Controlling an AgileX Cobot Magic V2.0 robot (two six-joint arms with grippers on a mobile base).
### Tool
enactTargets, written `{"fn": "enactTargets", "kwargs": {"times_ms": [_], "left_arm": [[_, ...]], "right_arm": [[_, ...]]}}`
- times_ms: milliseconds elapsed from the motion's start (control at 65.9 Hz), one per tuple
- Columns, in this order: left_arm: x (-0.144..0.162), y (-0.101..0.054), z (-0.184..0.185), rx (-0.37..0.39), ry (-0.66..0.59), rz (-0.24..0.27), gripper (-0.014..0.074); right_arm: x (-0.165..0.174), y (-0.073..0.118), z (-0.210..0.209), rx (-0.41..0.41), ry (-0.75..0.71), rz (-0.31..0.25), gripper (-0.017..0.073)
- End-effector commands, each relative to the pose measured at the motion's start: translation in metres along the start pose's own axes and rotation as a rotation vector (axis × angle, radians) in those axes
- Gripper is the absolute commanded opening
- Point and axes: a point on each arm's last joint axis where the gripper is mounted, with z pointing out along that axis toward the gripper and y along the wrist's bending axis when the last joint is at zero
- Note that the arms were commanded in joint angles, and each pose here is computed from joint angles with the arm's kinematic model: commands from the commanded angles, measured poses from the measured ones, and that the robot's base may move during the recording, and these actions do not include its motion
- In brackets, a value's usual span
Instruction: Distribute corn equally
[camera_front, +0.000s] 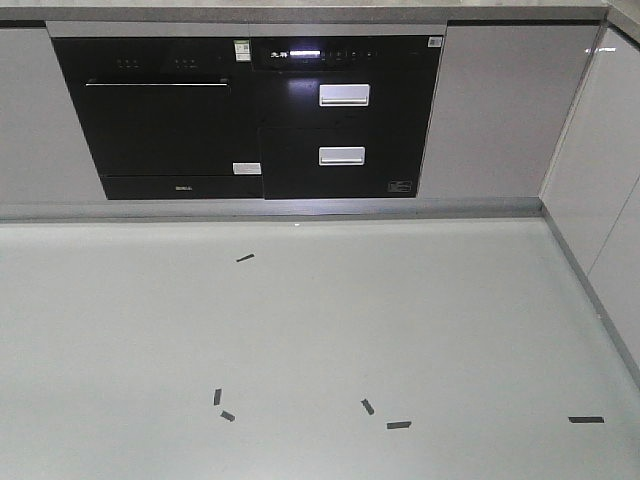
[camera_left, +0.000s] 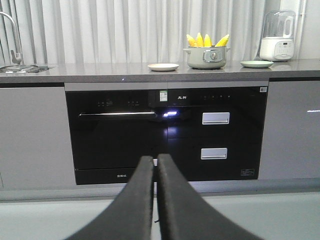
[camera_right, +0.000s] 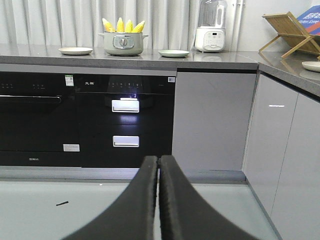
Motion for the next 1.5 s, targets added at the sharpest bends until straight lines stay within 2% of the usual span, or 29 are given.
{"fn": "enactTargets", "kwargs": {"times_ms": [0,1488], "left_arm": [[-0.0038,-0.0001,-0.0011,0.001,-0.082,-0.01,-0.0006],[-0.0038,-0.0001,-0.0011,0.001,-0.082,-0.01,-0.0006]], "right_arm": [[-0.0037,0.0007,0.0002,-0.004,-0.069,-0.007,-0.0006],[-0.0037,0.0007,0.0002,-0.004,-0.069,-0.007,-0.0006]]}}
